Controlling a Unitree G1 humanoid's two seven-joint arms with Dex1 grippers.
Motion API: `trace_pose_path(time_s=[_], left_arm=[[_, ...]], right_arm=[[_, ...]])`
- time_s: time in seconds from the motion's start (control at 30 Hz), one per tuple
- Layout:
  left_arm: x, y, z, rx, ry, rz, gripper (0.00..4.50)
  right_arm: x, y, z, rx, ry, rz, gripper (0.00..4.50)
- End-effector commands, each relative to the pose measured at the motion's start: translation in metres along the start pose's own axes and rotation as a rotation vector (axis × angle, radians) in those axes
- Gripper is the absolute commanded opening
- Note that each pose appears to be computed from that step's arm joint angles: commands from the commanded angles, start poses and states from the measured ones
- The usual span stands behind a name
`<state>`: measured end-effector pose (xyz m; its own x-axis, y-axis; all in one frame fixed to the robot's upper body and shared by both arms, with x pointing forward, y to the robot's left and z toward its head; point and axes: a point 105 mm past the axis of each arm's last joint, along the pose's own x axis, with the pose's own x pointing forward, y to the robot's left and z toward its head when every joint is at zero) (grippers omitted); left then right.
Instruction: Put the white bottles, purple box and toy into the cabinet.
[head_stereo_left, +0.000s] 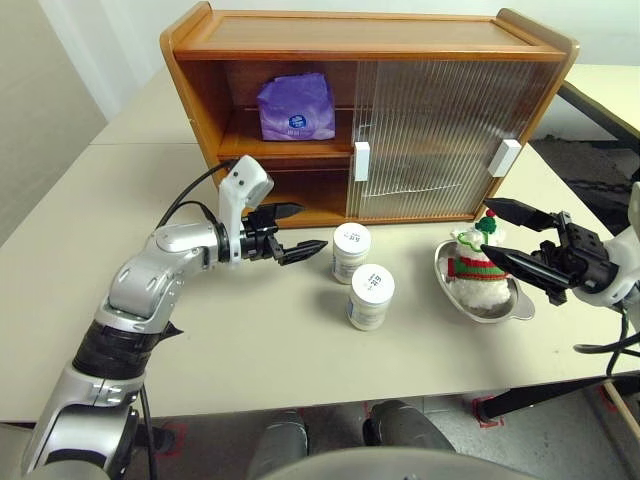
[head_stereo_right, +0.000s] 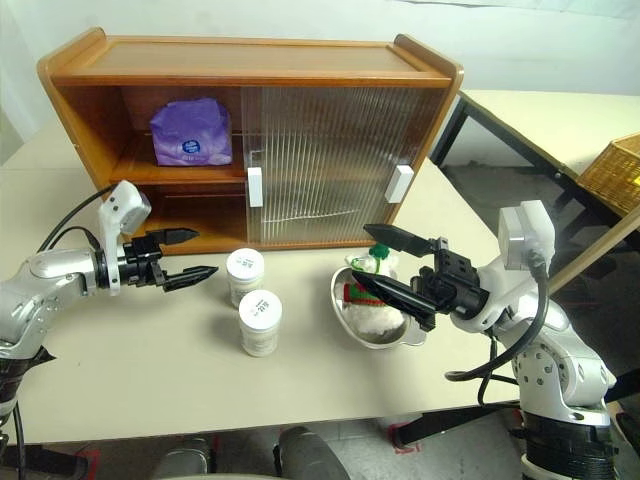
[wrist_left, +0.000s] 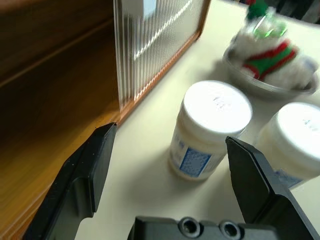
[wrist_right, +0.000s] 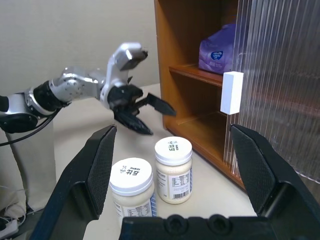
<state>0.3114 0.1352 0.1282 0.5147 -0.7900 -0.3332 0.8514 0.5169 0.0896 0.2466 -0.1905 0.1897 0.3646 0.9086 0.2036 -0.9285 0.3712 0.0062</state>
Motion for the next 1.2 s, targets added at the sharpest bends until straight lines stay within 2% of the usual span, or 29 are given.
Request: trace_pose_path(time_s=[0.03,0.27,0.37,0.57,0.83,1.0,1.13,1.2], left_arm=[[0.008,-0.009,-0.015,-0.030,0.003,-0.035,4.49],[0.022,-0.024,-0.033,-0.099,-0.020,-0.101,4.49],[0.027,-0.030,-0.049,-0.092,0.031,-0.127,4.49],[0.043,-0.029,-0.066,-0.132,0.031,-0.116,4.49],[0.063,-0.034,-0.078,-0.126,0.031,-0.133,4.49],[0.076,-0.031,-0.073,-0.151,-0.031,-0.098,4.49],[0.078,-0.032,-0.079,-0.164,-0.016,-0.095,4.49],[0.079,-0.032,-0.080,-0.194,-0.033,-0.092,4.07]], right_arm=[[0.003,0.002,-0.002,-0.021,0.044,0.034,4.50],[0.004,-0.001,-0.003,-0.018,0.057,0.030,4.50],[0.003,-0.002,-0.003,-0.019,0.063,0.026,4.50],[0.001,-0.003,-0.002,-0.022,0.066,0.015,4.50],[0.001,-0.003,-0.002,-0.021,0.074,0.004,4.50],[0.001,-0.003,-0.005,-0.015,0.084,0.002,4.50],[-0.001,-0.002,-0.006,-0.010,0.085,-0.003,4.50],[-0.001,-0.002,-0.006,-0.010,0.084,-0.006,4.50]])
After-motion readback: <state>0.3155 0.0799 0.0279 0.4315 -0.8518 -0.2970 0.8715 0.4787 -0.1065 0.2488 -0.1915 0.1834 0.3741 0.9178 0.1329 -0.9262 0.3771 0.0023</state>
